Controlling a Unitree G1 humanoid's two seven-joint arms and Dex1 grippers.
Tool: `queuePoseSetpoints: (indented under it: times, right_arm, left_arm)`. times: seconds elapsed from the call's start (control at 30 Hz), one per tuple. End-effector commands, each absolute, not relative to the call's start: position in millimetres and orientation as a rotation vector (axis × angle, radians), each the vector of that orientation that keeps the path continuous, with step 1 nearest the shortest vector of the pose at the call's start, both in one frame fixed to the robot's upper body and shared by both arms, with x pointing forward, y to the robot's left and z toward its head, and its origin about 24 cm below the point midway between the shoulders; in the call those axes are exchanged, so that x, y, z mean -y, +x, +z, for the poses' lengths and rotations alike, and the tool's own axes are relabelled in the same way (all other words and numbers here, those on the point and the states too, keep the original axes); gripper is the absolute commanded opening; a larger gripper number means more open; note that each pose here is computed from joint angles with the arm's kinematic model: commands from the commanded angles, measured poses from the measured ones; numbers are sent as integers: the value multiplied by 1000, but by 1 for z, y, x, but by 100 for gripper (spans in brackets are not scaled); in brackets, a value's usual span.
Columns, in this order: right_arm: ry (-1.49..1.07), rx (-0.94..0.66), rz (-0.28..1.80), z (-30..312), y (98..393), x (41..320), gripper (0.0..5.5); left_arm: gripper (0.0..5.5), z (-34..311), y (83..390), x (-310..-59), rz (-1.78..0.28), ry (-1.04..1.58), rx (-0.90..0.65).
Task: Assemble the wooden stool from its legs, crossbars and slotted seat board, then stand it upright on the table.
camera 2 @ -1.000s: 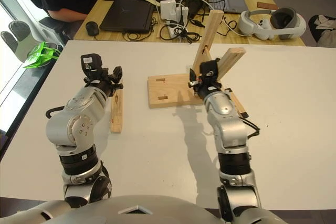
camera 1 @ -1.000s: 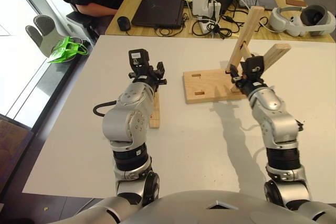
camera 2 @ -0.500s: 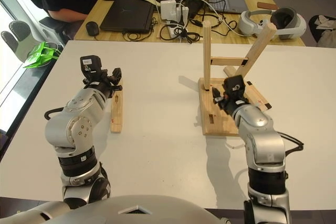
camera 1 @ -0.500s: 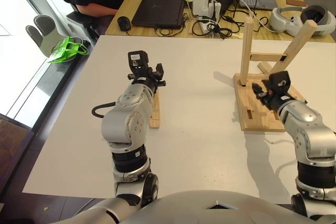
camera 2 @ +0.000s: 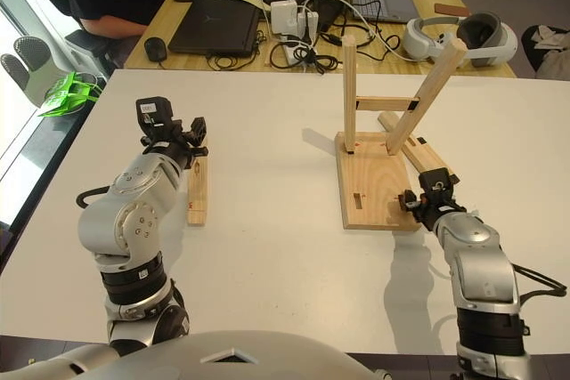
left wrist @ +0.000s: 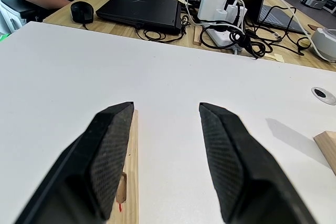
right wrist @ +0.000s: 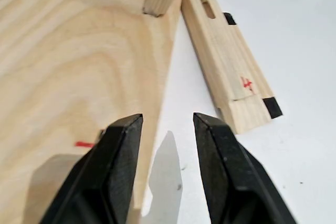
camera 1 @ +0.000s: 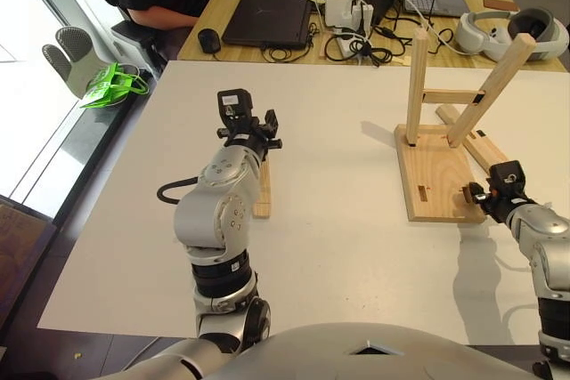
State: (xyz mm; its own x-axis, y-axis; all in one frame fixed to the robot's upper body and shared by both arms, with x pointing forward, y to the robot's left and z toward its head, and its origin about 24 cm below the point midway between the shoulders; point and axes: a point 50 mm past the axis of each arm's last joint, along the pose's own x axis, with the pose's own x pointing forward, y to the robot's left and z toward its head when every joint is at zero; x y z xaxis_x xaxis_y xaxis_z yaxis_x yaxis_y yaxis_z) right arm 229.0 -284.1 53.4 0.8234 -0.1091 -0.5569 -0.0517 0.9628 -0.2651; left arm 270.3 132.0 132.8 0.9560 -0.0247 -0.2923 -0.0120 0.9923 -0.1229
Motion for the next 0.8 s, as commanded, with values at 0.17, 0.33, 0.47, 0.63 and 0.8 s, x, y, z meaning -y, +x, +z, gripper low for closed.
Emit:
queuePoseSetpoints:
  times: [0.17,0.33,0.47,0.63,0.8]
  right_arm:
    - [11,-516,-47,47,285,273,177]
    - [157,-505,-137,47,313,279,177]
    - [141,-500,-171,46,323,287,177]
    - [145,-462,-55,47,327,277,251]
    - [158,-459,107,53,318,272,268]
  left_arm:
    - [232,136,273,-126,-42,-97,-305]
    - [232,137,277,-126,-51,-88,-303]
    - [232,137,277,-126,-53,-86,-305]
    - [232,139,278,-120,-77,-86,-298]
    - [232,138,276,-119,-75,-82,-298]
